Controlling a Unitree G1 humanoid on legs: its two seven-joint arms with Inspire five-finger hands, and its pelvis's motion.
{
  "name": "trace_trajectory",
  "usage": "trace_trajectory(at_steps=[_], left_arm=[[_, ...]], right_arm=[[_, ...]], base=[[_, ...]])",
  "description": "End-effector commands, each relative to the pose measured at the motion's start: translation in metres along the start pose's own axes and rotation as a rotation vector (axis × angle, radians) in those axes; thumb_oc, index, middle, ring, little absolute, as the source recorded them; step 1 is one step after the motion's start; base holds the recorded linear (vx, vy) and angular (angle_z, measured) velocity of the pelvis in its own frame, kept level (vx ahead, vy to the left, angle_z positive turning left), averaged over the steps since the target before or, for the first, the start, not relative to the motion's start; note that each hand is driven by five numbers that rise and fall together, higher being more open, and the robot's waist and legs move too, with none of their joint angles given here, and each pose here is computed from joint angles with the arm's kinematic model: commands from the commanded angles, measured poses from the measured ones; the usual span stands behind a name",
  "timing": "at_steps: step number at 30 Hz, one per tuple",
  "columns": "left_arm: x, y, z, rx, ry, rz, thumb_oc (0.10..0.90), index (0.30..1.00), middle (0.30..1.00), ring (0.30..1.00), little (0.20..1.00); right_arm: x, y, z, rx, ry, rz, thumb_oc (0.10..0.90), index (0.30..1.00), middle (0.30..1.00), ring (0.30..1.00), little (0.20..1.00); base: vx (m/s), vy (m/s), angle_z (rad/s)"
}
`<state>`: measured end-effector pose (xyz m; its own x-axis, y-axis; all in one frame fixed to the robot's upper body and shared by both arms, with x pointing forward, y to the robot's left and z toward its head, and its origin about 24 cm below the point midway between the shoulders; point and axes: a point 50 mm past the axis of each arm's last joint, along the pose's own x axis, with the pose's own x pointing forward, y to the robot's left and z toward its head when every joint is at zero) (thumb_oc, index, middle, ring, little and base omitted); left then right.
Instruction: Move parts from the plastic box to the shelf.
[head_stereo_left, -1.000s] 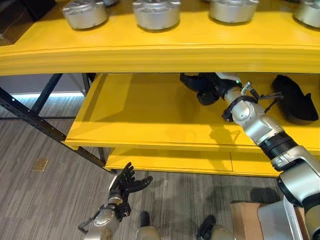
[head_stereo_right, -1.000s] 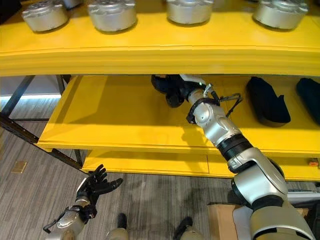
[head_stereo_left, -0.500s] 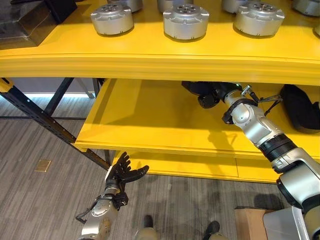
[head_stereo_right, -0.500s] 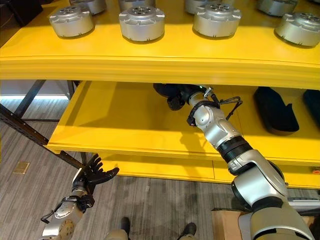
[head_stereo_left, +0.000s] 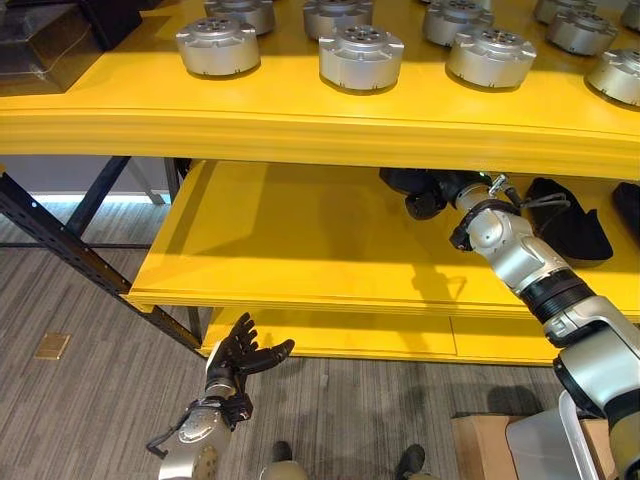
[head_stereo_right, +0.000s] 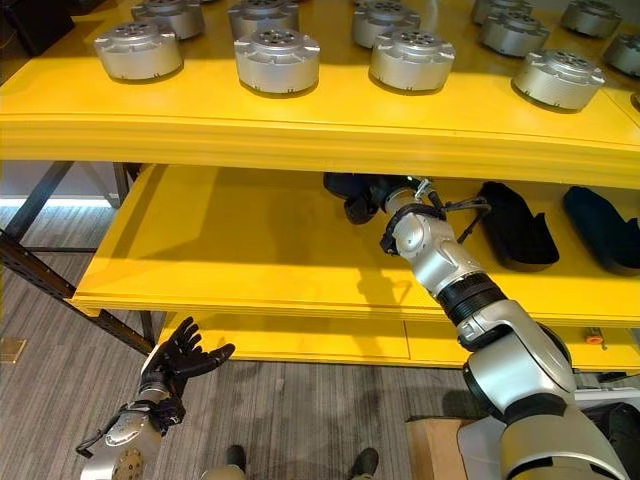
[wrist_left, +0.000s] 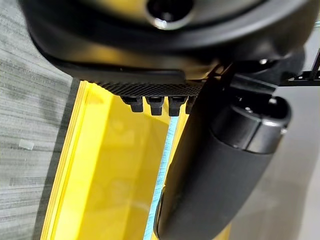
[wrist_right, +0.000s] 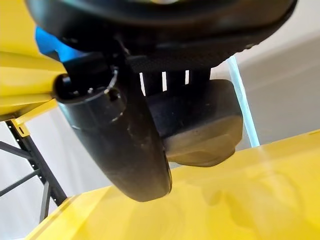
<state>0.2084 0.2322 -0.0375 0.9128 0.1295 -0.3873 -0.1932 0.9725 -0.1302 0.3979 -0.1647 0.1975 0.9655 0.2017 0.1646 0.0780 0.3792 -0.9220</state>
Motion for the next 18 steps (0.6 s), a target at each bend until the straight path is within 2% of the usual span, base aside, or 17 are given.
trace_trajectory(at_steps=[1, 6, 10, 15, 18], left_arm=[[0.002, 0.012, 0.055, 0.11, -0.241, -0.011, 0.9, 1.0, 1.0, 1.0, 1.0], [0.006, 0.01, 0.061, 0.138, -0.251, -0.022, 0.9, 1.0, 1.0, 1.0, 1.0], [0.014, 0.002, 0.069, 0.163, -0.274, -0.044, 0.9, 1.0, 1.0, 1.0, 1.0], [0.021, -0.005, 0.076, 0.152, -0.293, -0.054, 0.9, 1.0, 1.0, 1.0, 1.0], [0.02, -0.005, 0.073, 0.138, -0.286, -0.055, 0.9, 1.0, 1.0, 1.0, 1.0]], right_arm=[[0.016, -0.068, 0.041, -0.002, -0.152, -0.259, 0.4, 0.3, 0.3, 0.3, 0.3], [0.009, -0.071, 0.034, -0.006, -0.149, -0.267, 0.4, 0.3, 0.3, 0.3, 0.3], [0.005, -0.086, 0.031, -0.036, -0.153, -0.304, 0.4, 0.3, 0.3, 0.3, 0.3], [0.005, -0.1, 0.029, -0.038, -0.145, -0.336, 0.4, 0.3, 0.3, 0.3, 0.3], [0.002, -0.1, 0.022, -0.06, -0.13, -0.318, 0.4, 0.3, 0.3, 0.3, 0.3]], base=[[0.05, 0.155, 0.0], [0.04, 0.203, 0.16], [0.03, 0.04, 0.36], [0.08, -0.161, 0.16], [0.07, -0.252, 0.69]])
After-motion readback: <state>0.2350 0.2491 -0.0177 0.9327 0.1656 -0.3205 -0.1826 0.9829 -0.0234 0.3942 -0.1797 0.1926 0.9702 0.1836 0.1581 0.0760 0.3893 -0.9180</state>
